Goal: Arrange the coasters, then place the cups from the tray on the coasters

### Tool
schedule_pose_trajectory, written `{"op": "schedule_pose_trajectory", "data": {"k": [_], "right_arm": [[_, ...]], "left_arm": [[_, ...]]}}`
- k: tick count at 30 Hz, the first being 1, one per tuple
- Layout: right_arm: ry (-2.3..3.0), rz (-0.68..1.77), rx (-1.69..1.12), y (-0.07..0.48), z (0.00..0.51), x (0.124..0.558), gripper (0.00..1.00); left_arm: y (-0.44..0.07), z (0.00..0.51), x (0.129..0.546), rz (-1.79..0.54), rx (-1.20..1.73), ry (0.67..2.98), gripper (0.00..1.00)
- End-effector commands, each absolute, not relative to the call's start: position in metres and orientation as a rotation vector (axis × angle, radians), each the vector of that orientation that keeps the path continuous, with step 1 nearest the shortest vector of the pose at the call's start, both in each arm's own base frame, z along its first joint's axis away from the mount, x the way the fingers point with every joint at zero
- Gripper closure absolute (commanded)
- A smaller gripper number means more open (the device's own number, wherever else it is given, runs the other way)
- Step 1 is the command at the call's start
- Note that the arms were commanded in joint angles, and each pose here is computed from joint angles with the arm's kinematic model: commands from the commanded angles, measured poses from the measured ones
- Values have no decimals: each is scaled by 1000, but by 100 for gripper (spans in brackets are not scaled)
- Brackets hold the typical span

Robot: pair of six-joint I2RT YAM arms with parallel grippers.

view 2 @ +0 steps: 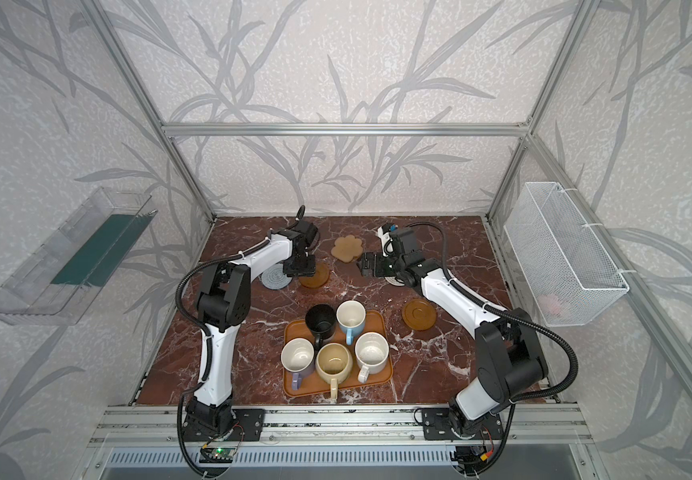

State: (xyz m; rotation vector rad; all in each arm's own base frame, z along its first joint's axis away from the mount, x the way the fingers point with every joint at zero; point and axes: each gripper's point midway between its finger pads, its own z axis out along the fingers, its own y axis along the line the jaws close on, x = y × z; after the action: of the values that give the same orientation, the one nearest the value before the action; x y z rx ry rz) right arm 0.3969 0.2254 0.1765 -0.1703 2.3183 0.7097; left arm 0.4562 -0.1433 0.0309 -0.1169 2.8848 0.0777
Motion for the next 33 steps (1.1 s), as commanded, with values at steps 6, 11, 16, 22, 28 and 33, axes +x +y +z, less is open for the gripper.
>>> {"op": "schedule_pose_trajectory", "data": {"k": [6, 11, 16, 22, 28, 33], "right_arm": [[2264, 753, -178, 228, 197, 396, 0], [2278, 749, -152, 227, 196, 398, 1], [2361, 747, -41, 226, 189, 403, 1], [2486, 643, -74, 247, 170, 416, 1], [2529, 530, -40, 263, 165, 441, 1], [2602, 441, -72, 278, 145, 465, 1]], "left_arm": [[-134, 56, 447, 93, -168, 2864, 55], [-135, 87, 452, 63, -175, 2808, 50], [-137, 124, 450, 5, -172, 2744, 26], [-145, 162, 443, -121, -168, 2678, 13], [-163, 185, 434, -317, -125, 2618, 12], [-159, 179, 426, -398, -155, 2590, 12]]}}
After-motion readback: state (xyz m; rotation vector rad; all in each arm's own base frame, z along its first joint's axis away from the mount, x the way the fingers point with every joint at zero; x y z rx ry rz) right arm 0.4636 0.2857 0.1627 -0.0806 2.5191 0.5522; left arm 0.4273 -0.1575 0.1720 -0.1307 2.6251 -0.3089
